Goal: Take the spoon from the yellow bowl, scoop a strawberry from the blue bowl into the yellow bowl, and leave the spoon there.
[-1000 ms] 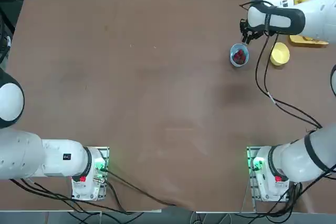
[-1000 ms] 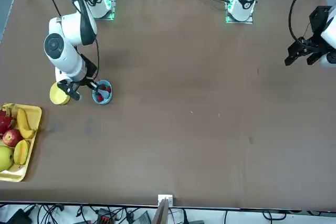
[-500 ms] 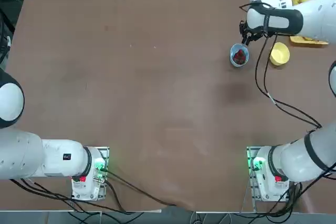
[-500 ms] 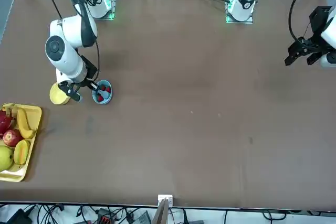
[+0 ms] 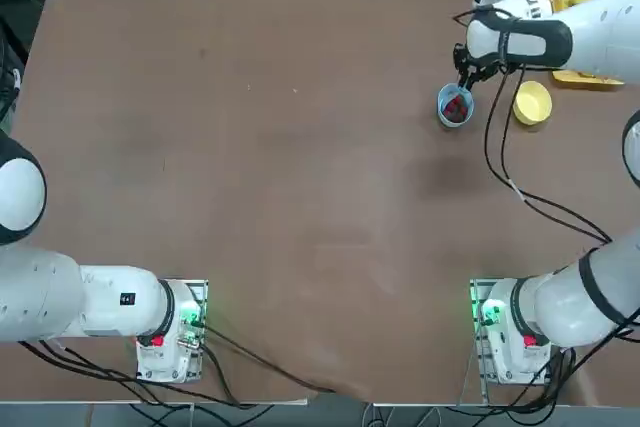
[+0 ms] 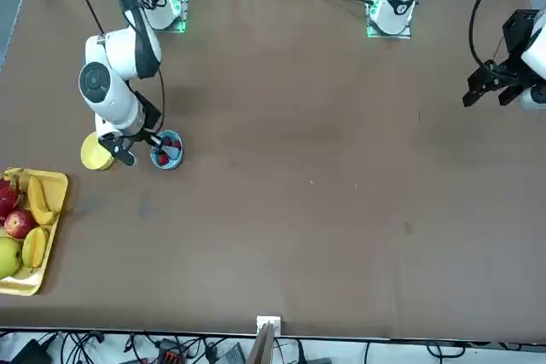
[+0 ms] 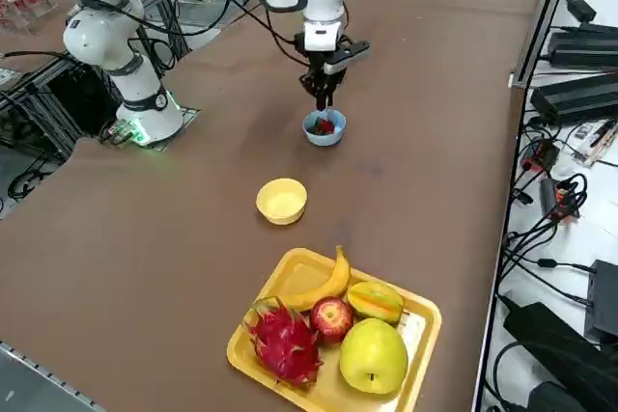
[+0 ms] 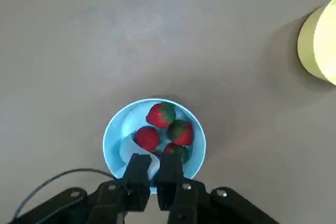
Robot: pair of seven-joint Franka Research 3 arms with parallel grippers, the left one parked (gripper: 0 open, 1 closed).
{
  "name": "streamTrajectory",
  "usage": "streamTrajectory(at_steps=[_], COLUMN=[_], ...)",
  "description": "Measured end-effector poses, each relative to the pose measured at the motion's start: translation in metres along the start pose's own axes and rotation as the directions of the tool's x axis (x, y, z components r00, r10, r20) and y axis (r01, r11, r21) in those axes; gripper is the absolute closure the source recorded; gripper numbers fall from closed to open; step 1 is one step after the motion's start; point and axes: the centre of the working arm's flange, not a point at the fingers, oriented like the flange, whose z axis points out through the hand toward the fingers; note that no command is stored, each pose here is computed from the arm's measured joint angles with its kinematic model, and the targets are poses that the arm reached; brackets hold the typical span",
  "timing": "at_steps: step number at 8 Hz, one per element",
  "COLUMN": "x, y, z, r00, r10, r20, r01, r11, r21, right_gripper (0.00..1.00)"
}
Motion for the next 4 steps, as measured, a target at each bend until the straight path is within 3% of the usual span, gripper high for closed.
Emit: streamTrajectory(at_steps=[4], x=[-0.009], y=[-0.0084], z=[-0.0007], r00=[0.996], r10=[-0.086], r20=[-0.026], r01=[0.083], r11=[0.994], r21=[-0.071], right_gripper=[0.89])
